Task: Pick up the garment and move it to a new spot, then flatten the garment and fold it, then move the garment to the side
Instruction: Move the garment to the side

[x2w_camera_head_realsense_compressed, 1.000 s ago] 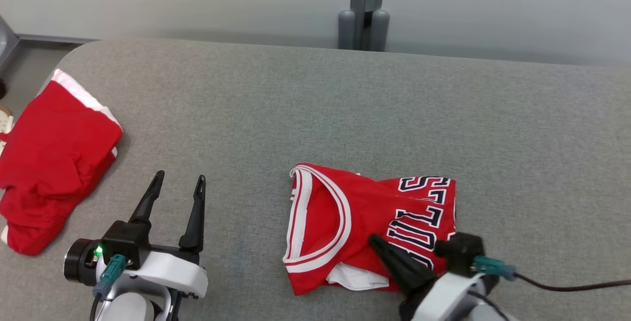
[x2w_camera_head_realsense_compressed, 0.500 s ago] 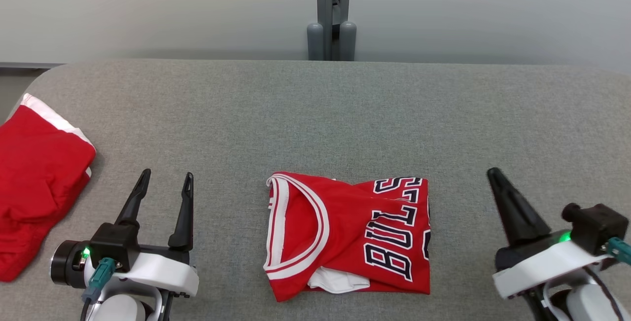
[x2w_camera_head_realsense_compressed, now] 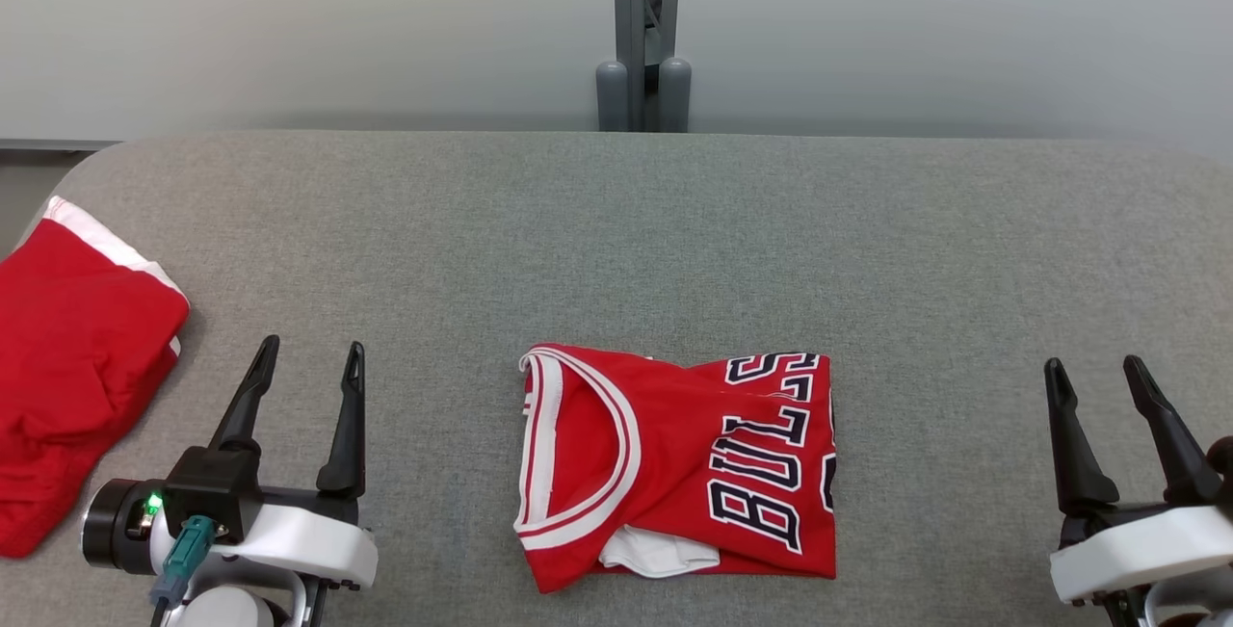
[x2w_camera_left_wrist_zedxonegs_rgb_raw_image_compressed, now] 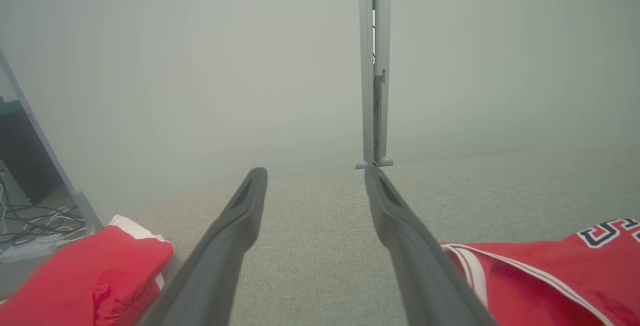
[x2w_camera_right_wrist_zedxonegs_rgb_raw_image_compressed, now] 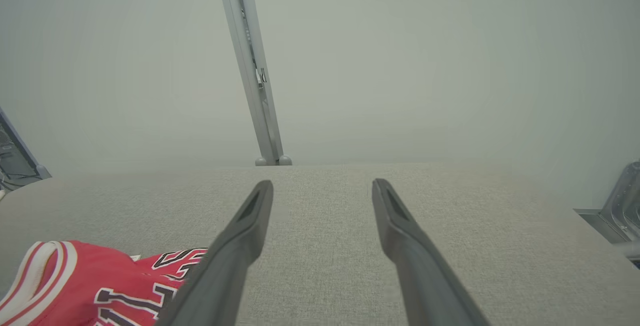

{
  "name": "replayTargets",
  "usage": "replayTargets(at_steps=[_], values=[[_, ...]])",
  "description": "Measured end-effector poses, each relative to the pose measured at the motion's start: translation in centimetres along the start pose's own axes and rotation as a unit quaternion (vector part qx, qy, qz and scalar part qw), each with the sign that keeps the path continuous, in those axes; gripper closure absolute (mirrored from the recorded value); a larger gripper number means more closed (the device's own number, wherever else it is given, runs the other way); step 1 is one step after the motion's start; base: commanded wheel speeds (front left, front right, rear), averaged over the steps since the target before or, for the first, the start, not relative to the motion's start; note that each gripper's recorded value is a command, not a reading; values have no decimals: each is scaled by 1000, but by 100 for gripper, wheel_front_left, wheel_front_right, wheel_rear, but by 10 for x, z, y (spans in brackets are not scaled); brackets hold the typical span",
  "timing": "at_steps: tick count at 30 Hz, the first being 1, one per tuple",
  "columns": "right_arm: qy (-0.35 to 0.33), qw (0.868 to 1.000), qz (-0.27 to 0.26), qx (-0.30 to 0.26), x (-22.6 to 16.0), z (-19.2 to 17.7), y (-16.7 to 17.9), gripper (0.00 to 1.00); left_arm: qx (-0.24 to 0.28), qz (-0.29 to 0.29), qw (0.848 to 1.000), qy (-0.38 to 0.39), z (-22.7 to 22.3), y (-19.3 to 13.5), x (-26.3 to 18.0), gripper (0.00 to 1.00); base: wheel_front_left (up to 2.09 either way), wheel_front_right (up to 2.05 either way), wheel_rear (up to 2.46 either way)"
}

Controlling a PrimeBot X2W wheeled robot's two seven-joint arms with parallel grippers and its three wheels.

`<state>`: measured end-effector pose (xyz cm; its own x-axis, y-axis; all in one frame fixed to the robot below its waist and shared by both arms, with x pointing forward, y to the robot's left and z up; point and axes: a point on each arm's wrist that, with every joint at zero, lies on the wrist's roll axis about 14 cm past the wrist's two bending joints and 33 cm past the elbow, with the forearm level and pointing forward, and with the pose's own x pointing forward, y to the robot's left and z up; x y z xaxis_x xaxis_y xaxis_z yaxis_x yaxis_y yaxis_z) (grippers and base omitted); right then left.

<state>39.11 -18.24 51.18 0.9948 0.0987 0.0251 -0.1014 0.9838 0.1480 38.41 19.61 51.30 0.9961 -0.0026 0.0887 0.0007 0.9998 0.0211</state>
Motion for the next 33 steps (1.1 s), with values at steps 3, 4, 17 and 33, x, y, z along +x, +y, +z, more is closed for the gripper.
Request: replayTargets(at_steps=[3, 4, 17, 33], values=[[9, 1000, -14, -3, -5, -5, -7, 0, 7, 0, 1000, 7, -2, 1, -2, 0, 0, 0, 0], [14, 1000, -18, -4, -7, -8, -9, 0, 7, 0, 1000, 9, -3, 1, -3, 0, 0, 0, 0], [34, 999, -13, 0, -9, -17, -4, 0, 8, -7, 1000, 8, -1, -4, -4, 0, 0, 0, 0], [222, 964, 140, 41, -4, -115, 103, 0, 4, 0, 1000, 29, -15, -1, -6, 0, 0, 0, 0]])
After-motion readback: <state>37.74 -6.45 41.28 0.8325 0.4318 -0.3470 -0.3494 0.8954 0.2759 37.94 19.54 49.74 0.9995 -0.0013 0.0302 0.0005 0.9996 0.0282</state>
